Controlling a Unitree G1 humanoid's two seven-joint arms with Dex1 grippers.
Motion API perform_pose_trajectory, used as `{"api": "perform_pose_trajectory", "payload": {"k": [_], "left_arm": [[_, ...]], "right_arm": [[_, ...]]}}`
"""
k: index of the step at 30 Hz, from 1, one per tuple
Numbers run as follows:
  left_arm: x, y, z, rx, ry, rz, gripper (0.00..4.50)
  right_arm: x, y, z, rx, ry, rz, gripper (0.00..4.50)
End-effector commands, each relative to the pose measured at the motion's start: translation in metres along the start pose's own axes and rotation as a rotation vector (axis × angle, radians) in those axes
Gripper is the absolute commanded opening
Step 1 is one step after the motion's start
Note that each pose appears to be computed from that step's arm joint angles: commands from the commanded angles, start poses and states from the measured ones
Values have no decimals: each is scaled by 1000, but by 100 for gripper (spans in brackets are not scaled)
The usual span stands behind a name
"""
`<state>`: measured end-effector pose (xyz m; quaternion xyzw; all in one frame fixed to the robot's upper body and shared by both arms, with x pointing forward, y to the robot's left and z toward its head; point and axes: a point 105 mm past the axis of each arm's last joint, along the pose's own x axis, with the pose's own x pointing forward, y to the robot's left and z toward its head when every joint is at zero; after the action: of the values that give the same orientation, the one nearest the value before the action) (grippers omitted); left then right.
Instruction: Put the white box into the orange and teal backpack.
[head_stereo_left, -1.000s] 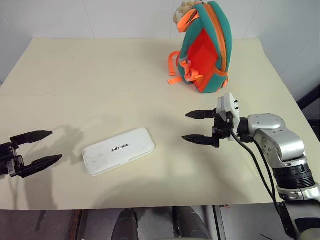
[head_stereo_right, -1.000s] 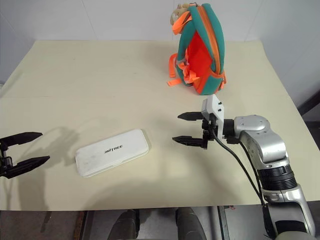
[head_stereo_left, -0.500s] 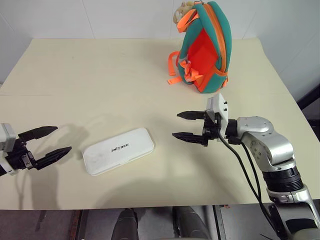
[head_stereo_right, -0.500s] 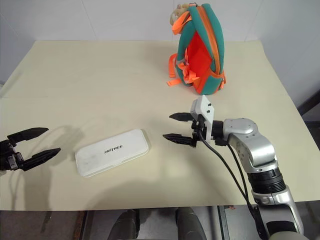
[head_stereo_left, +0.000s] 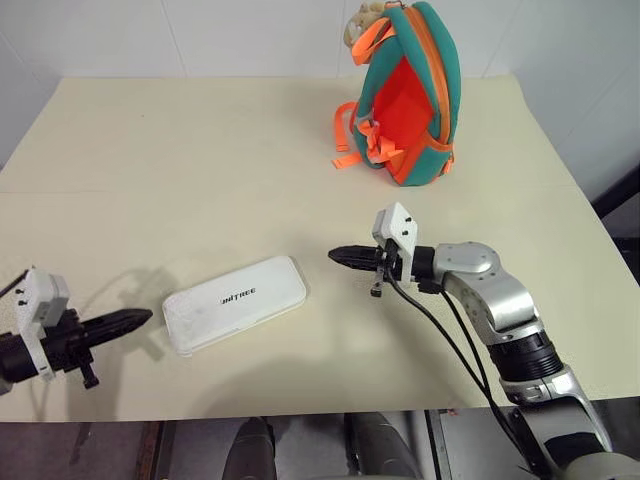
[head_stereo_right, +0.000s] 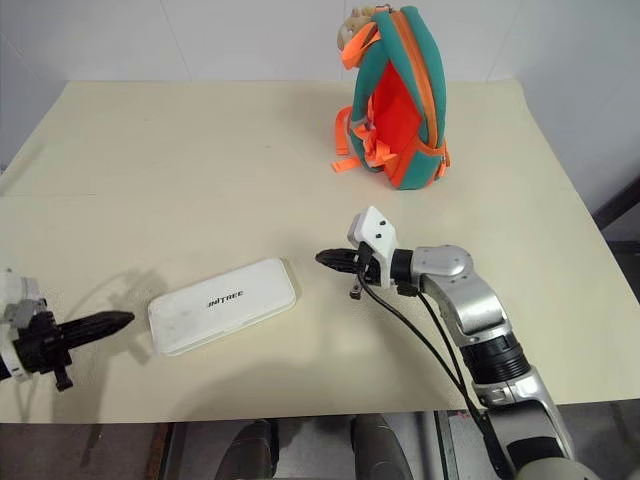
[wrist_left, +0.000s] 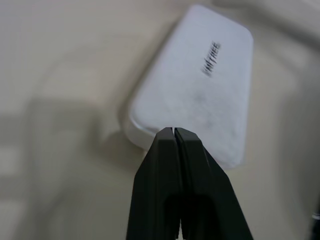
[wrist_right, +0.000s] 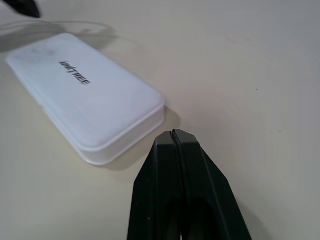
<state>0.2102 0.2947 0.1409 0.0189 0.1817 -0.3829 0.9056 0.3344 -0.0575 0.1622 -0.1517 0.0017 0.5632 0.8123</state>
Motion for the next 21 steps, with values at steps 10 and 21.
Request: {"api": "perform_pose_trajectory", "payload": {"k": [10,21], "left_arm": [[12,-3,-14,-100,90,41,5],[36,9,-8,-25,21,5,5]], "right_arm": [[22,20,-2,-94,13,110,0],[37,40,-15,-114,53,195,0]]}}
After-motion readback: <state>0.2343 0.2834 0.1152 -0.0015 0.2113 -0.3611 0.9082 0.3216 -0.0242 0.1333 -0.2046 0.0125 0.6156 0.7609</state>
